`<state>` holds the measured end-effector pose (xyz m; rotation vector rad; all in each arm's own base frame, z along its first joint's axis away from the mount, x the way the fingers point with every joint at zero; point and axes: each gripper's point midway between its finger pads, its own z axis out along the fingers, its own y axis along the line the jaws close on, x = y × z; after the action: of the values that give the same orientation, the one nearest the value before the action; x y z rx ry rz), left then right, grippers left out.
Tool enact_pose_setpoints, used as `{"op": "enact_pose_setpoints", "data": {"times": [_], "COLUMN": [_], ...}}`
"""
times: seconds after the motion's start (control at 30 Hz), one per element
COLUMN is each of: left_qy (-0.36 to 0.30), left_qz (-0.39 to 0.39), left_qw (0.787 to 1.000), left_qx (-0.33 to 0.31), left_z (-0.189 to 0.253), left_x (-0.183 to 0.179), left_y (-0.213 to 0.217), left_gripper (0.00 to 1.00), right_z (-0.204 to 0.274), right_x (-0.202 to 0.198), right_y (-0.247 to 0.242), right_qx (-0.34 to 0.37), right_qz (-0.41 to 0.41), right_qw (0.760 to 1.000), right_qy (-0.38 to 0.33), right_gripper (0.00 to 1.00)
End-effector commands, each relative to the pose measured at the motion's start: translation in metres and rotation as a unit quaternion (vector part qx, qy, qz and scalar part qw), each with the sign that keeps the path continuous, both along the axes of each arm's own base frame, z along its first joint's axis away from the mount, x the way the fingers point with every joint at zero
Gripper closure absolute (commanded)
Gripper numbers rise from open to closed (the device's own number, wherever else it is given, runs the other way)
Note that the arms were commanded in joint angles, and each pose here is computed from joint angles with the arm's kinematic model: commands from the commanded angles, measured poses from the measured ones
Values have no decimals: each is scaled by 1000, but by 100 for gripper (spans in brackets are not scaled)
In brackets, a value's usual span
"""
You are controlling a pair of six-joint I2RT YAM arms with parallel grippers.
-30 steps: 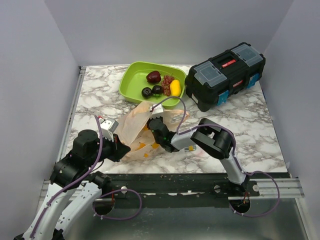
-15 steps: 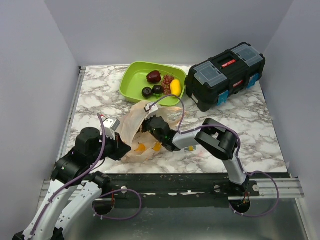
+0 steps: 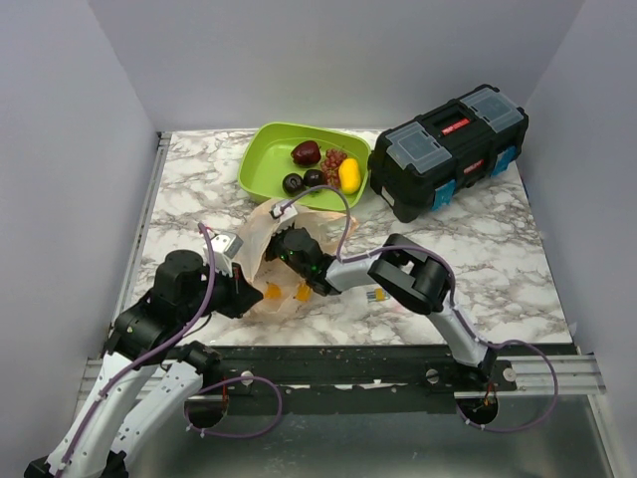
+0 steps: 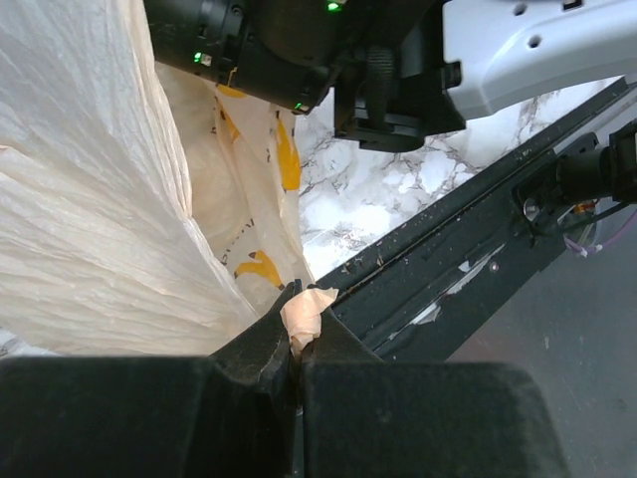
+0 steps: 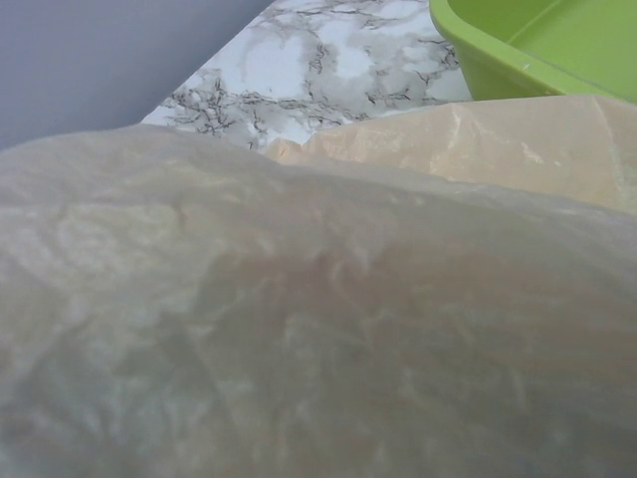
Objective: Take the fake fruits out of the plastic bag
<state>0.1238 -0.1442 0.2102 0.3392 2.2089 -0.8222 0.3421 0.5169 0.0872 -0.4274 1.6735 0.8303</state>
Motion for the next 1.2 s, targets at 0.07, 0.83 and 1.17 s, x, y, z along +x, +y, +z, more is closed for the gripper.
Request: {"op": "enact_pose_setpoints", "data": {"times": [0.07, 0.83, 1.17], "left_qy": [-10, -7, -7], "left_qz": [-17, -14, -8], "left_qw": [1000, 1000, 1000], "left_qx": [-9, -6, -5], "left_z": [3, 1, 2], "left_x": [-2, -1, 0], "left_y": [-4, -4, -2], "left_gripper": [100, 100, 100], "right_z": [-16, -39, 8], "right_x": [9, 37, 8], "right_y": [18, 44, 27], "right_qx": [2, -44, -19], "right_qz": [-7, -33, 13], "right_qw": [1000, 998, 1000], "right_qy": [10, 11, 6], "right_gripper": [6, 41, 63]}}
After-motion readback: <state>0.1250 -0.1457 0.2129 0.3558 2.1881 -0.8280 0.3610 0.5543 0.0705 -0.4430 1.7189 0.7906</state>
